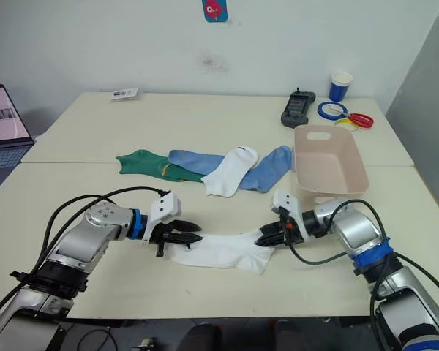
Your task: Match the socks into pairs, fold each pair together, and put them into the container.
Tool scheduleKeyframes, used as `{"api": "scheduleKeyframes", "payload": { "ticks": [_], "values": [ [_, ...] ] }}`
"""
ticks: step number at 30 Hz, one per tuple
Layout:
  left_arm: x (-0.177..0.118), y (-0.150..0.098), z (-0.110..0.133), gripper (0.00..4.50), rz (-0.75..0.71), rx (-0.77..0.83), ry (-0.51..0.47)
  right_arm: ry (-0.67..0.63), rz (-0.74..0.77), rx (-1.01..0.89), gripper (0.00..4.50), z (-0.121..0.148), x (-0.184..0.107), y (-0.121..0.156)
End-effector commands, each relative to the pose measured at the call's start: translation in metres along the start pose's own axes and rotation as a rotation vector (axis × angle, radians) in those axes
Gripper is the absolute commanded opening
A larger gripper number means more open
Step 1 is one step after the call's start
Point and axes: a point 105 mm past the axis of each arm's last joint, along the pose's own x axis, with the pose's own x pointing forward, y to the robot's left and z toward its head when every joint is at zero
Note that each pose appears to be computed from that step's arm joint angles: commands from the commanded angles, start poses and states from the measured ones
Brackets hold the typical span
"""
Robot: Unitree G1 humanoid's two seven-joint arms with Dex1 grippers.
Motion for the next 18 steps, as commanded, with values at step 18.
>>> {"api": "scheduleKeyframes", "payload": {
  "ticks": [18],
  "values": [
    [-0.075,-0.024,-0.038,4.08,0.309,-0.125,-0.056,-0.086,-0.164,0.094,3.54,-0.014,-0.023,0.047]
  ]
}}
